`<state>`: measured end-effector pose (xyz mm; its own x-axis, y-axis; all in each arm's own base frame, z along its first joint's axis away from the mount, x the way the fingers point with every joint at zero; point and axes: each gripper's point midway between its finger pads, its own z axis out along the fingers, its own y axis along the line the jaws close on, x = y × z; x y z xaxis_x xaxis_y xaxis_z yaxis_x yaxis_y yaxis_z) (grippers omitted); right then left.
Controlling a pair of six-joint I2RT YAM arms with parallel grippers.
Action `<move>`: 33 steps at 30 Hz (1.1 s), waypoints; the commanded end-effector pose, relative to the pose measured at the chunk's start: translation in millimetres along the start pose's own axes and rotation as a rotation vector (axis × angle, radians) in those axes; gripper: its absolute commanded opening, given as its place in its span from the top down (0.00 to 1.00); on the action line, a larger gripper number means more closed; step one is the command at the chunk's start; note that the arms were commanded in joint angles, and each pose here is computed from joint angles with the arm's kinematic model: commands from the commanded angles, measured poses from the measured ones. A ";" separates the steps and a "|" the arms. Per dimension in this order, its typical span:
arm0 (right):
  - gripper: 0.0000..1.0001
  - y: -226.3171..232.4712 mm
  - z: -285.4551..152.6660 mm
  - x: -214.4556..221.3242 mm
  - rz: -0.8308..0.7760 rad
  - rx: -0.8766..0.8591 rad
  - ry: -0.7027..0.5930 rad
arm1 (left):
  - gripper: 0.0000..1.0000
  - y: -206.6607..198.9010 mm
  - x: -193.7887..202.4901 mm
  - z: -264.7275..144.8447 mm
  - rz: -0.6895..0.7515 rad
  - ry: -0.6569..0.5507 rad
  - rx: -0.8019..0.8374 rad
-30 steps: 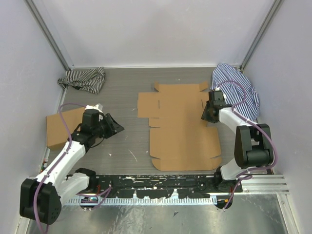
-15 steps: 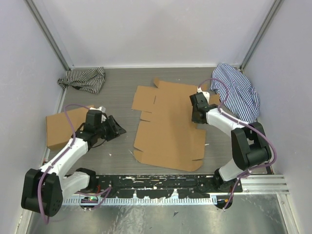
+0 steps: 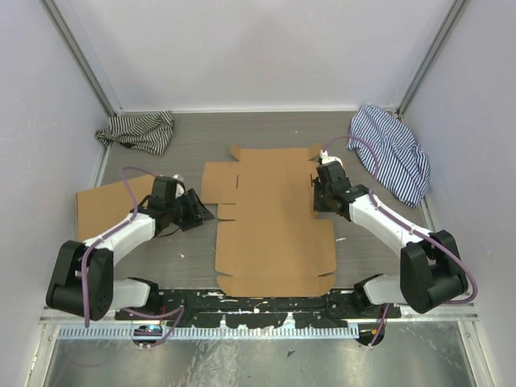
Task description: Fold the paper box
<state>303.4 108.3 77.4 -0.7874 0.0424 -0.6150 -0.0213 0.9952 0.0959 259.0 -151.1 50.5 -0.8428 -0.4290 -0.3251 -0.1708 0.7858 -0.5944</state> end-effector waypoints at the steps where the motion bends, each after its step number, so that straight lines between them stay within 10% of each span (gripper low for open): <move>1: 0.93 21.5 -4.6 -3.4 -0.053 -0.080 -0.021 | 0.43 -19.4 -18.5 11.8 0.038 -0.022 0.052; 33: 0.93 18.2 6.8 6.3 -0.046 0.014 0.032 | 0.47 -90.0 12.0 16.1 0.141 0.066 0.123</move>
<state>286.6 122.1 53.8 -0.8390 -0.0279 -0.5433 -0.0671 0.9964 0.0524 266.3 -224.2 70.8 -0.8981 -0.2968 -0.3246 -0.0217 0.7671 -0.6412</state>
